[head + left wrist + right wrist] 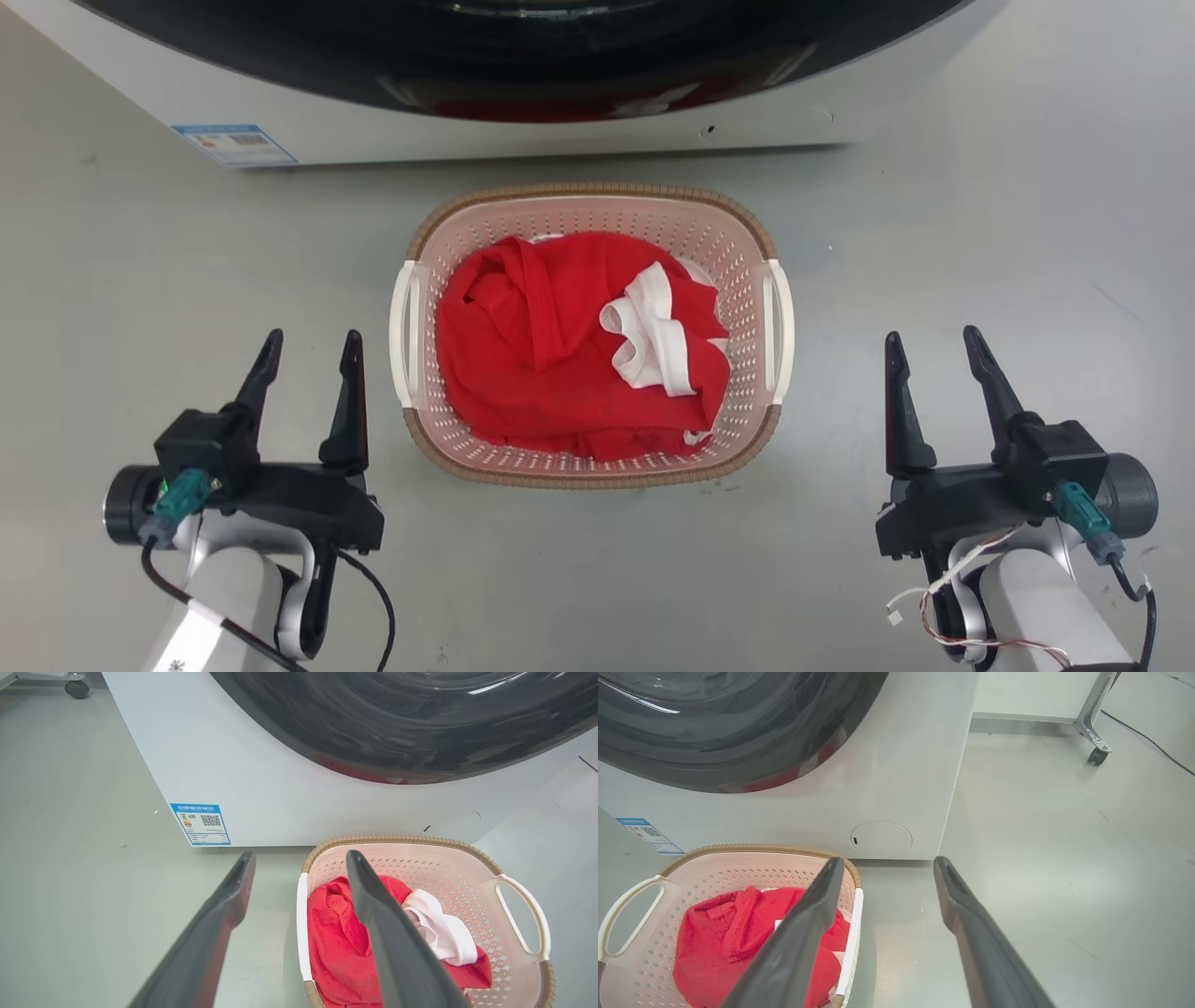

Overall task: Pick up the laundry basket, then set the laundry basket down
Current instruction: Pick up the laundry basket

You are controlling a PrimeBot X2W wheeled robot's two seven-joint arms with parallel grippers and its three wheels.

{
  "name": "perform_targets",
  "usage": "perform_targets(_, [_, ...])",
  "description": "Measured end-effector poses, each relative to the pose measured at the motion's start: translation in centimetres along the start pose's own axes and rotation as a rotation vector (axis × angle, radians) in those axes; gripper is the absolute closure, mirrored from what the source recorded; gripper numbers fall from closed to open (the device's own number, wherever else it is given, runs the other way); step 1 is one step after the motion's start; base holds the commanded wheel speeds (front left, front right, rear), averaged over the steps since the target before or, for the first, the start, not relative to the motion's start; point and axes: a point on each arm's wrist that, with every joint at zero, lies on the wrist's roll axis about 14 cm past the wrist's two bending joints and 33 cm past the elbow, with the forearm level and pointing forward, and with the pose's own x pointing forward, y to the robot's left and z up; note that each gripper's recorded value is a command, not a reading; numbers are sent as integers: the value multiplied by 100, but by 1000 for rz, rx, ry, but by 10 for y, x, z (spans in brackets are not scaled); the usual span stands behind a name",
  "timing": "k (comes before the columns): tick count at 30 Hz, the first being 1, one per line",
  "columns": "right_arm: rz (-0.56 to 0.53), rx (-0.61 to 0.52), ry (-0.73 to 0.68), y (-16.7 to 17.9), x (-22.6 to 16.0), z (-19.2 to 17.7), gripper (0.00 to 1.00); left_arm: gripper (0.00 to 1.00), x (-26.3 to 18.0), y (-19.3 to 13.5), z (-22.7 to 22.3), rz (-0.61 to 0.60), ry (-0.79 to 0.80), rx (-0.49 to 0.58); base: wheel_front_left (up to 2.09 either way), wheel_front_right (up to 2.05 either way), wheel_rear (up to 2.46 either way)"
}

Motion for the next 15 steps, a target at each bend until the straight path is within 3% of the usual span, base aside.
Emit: perform_targets(15, [7, 13, 130, 3, 49, -70, 0, 0, 61, 9, -63, -32, 147, -27, 0, 0, 0])
